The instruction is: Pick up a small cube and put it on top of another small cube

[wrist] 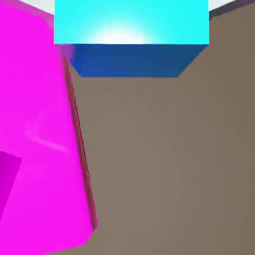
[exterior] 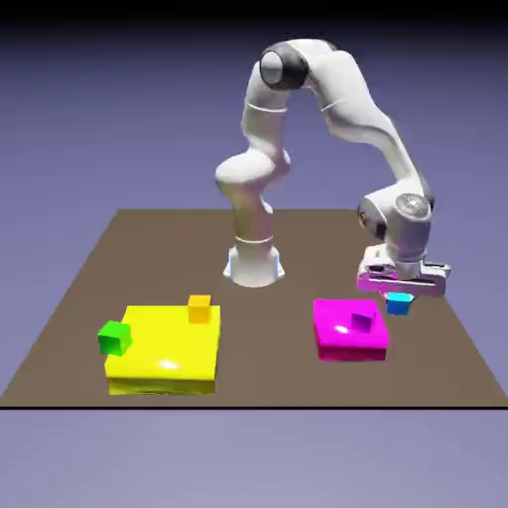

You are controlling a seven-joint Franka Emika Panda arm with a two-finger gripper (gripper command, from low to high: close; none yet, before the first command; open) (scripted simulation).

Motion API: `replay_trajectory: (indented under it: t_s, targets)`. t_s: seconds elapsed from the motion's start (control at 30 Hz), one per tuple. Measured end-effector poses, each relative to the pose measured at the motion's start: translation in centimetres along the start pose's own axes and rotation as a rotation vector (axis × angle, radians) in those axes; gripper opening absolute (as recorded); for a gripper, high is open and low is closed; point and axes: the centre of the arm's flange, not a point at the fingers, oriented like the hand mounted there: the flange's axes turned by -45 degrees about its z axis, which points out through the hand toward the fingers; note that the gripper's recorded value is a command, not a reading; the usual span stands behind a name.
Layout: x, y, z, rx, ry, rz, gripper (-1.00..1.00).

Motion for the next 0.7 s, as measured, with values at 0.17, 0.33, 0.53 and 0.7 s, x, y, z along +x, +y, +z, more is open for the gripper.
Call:
replay_trajectory:
  t_s: [0.17, 0.33, 0.53, 0.7]
  targets:
    - [11.2, 9.4, -6.8, 0.073, 0.051, 0.291, -1.0]
    - [18.6, 26.1, -13.6, 0.122, 0.146, 0.739, -1.0]
    - [18.7, 48.8, -19.5, 0.171, 0.238, 1.297, -1.0]
    - [15.5, 59.1, -20.7, 0.187, 0.275, 1.569, -1.0]
